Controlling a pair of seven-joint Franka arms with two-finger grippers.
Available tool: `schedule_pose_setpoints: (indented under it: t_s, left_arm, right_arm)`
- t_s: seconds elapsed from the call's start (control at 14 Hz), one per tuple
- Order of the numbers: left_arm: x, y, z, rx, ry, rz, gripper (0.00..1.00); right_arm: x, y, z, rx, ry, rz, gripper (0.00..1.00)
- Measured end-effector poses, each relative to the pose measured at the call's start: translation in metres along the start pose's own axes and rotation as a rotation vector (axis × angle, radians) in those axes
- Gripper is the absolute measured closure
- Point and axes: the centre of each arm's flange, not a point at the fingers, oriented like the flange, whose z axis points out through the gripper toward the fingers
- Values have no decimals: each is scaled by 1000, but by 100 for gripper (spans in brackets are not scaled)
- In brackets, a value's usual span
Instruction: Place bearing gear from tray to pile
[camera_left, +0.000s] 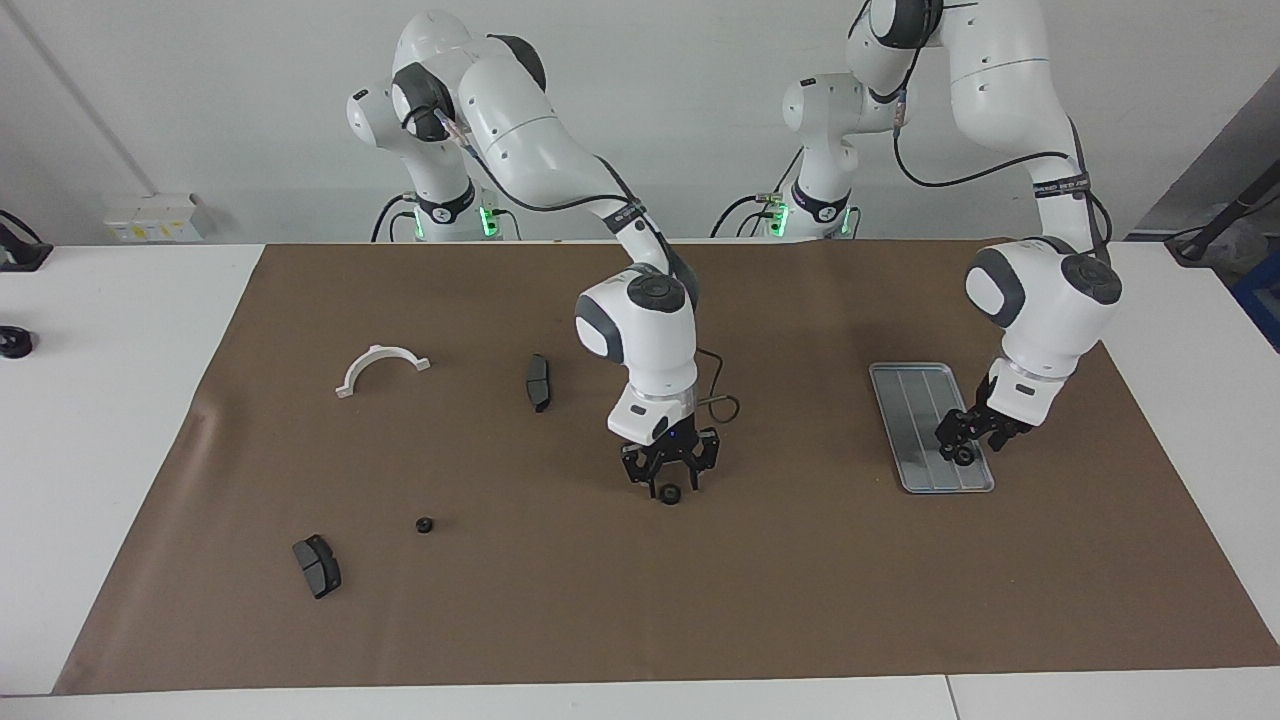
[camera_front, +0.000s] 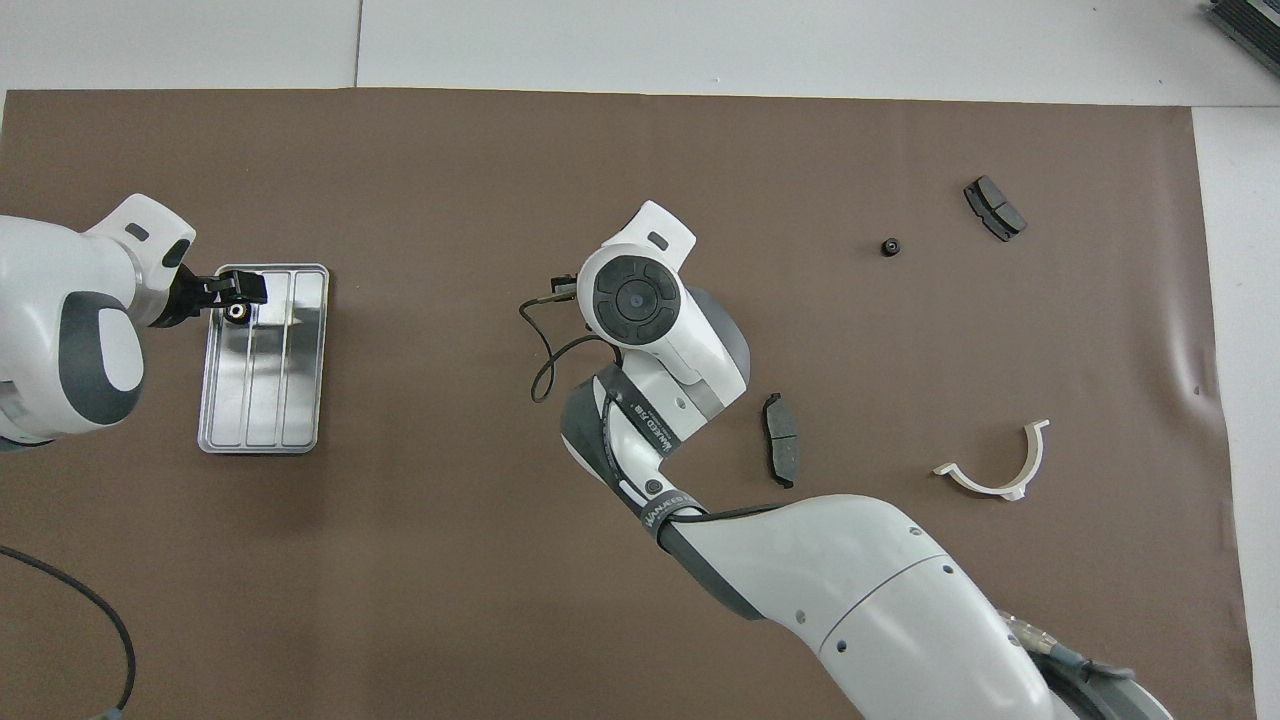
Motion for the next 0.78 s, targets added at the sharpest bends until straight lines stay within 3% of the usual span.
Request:
schedule_pose_setpoints:
  t_s: [0.07,0.21,0.36,0.5,0.64,0.78]
  left_arm:
    - [-1,0,1,0,-2,0,17]
    - [-3,1,3,0,-6,1,33]
    - [-3,0,4,0,-1,1,38]
    - [-3,0,4,1,11,1,38]
    - [-4,0,5,2,19,0,38]
    - [-5,-1,8,4,36,-1,39]
  right_arm:
    - [0,0,0,-1,1,-1,38]
    - [0,0,1,-4,2,-6,37]
    - [-2,0,4,-14,2,-18,42]
    - [-2,0,6,-20,3,-25,46]
    - [-1,1,4,-24,8,-28,66]
    - [-1,1,4,-24,8,-29,65]
